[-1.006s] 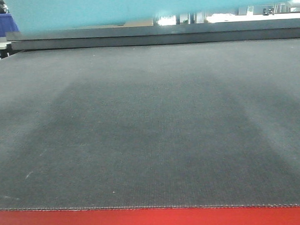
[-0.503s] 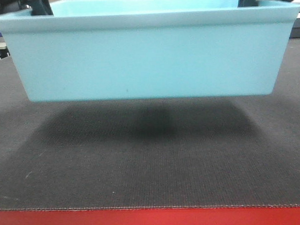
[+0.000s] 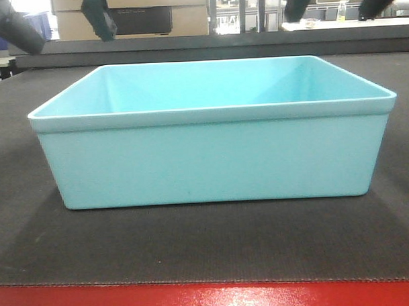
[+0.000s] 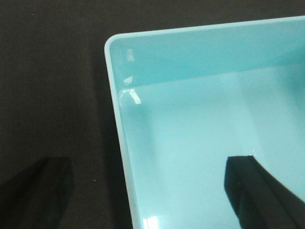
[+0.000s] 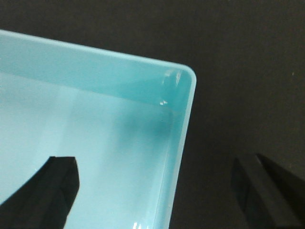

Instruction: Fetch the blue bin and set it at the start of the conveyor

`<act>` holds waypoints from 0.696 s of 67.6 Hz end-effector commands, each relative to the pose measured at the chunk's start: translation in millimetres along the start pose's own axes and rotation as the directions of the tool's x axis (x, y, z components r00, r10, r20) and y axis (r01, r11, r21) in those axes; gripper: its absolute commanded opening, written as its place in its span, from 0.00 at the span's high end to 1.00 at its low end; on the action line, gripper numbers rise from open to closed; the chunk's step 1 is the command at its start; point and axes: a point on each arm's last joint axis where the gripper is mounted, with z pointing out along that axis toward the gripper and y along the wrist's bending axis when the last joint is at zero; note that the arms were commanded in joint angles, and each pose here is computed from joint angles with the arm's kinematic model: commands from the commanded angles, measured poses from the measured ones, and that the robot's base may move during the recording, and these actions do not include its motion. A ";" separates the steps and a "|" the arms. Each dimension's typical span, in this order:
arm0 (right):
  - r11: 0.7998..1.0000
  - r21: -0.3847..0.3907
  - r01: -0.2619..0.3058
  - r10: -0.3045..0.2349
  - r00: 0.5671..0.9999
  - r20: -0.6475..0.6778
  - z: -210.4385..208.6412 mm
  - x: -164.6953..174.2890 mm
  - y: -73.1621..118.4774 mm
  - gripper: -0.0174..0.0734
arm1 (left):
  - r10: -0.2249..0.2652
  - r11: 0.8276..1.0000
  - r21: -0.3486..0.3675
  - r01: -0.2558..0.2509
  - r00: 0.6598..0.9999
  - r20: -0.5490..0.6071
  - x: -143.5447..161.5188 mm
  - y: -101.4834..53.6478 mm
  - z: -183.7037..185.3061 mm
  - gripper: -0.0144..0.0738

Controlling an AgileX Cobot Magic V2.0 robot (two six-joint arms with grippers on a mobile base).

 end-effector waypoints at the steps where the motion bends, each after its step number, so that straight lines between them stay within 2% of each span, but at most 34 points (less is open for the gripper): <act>1: 1.000 0.006 0.021 -0.022 0.994 0.104 -30.1 -10.3 -0.4 0.29 | 0.000 1.000 0.016 -0.001 0.997 0.074 -7.0 -0.8 -26.7 0.35; 6: 1.000 0.009 0.023 -0.024 0.987 0.158 -52.3 -11.6 -1.6 0.42 | -0.001 1.000 0.024 -0.002 0.992 0.125 -9.2 -0.4 -47.4 0.46; 10: 1.000 0.016 0.023 -0.026 0.981 0.190 -68.5 -11.2 -3.7 0.56 | 0.011 1.000 0.019 -0.014 0.983 0.181 -10.6 1.1 -69.0 0.60; 14: 1.000 0.025 0.017 -0.022 0.976 0.218 -84.5 -9.5 -7.2 0.73 | 0.022 1.000 0.013 -0.025 0.974 0.227 -10.9 2.6 -86.8 0.72; 19: 0.999 0.042 0.006 -0.017 0.965 0.260 -103.5 -5.6 -13.4 0.92 | 0.048 0.999 -0.017 -0.045 0.952 0.302 -8.5 8.2 -116.6 0.94; 21: 0.999 0.049 0.001 -0.015 0.961 0.276 -109.1 -3.0 -15.9 1.00 | 0.060 0.998 -0.037 -0.051 0.946 0.320 -6.2 11.5 -124.4 0.96; 25: 0.998 0.060 -0.015 -0.004 0.950 0.314 -121.3 4.1 -21.8 0.99 | 0.066 0.997 -0.063 -0.047 0.931 0.360 -0.2 18.8 -141.8 0.96; 36: 0.994 0.098 -0.058 0.016 0.923 0.384 -130.6 32.0 -37.8 0.99 | 0.028 0.993 -0.114 0.026 0.896 0.443 32.5 43.5 -170.0 0.96; 47: 0.992 0.121 -0.033 -0.022 0.902 0.432 -119.2 77.4 -41.1 0.99 | 0.012 0.985 -0.155 0.079 0.860 0.511 87.0 59.8 -178.5 0.96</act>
